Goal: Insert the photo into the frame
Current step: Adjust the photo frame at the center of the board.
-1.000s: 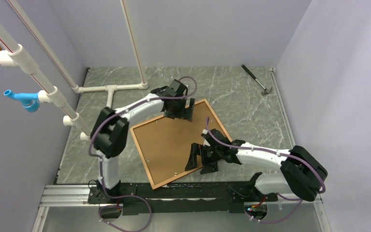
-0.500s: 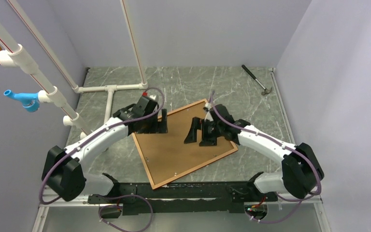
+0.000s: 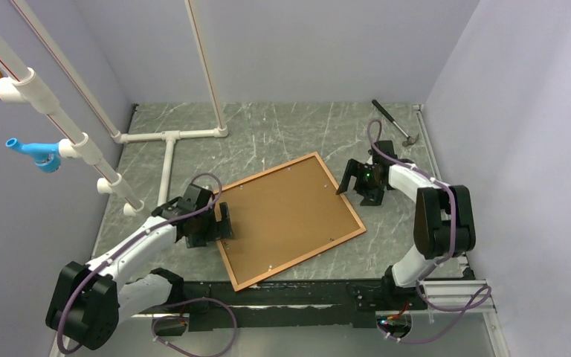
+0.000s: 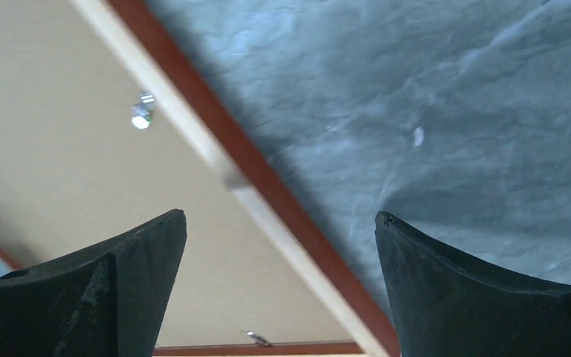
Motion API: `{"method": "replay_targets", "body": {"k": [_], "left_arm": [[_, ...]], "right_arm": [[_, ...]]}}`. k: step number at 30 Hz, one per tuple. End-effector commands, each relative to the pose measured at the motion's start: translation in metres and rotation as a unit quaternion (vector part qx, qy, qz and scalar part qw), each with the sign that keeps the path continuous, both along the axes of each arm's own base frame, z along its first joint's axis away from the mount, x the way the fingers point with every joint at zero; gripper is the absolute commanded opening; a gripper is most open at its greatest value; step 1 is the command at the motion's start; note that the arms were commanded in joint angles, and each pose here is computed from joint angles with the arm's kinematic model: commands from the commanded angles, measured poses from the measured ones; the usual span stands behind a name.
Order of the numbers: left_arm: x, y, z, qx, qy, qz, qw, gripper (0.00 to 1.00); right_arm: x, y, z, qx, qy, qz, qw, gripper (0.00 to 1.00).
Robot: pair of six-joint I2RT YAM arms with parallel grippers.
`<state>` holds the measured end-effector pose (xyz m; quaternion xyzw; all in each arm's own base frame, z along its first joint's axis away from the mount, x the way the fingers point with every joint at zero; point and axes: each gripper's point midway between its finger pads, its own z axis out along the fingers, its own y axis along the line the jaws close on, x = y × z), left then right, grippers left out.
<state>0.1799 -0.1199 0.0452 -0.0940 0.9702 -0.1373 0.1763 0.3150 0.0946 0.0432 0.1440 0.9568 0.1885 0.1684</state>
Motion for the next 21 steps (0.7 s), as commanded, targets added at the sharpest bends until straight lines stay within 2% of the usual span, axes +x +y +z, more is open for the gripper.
{"method": "replay_targets", "body": {"k": [1, 8, 15, 21], "left_arm": [[0.001, -0.013, -0.007, -0.055, 0.001, 0.007, 0.998, 0.99], [0.018, -0.036, -0.012, -0.113, -0.014, -0.021, 0.993, 0.97], [0.052, -0.055, -0.001, -0.124, -0.027, -0.049, 0.991, 0.92], [0.066, -0.048, -0.005, -0.079, -0.017, -0.053, 0.995, 0.92]], "right_arm": [[0.001, -0.005, -0.019, -0.017, 0.023, 0.024, 0.999, 1.00], [-0.027, 0.008, -0.022, 0.029, 0.028, 0.038, 0.998, 1.00], [-0.075, 0.023, -0.019, 0.068, 0.043, 0.048, 0.996, 0.99], [-0.125, 0.037, -0.025, 0.104, 0.067, 0.040, 0.991, 0.99]]}}
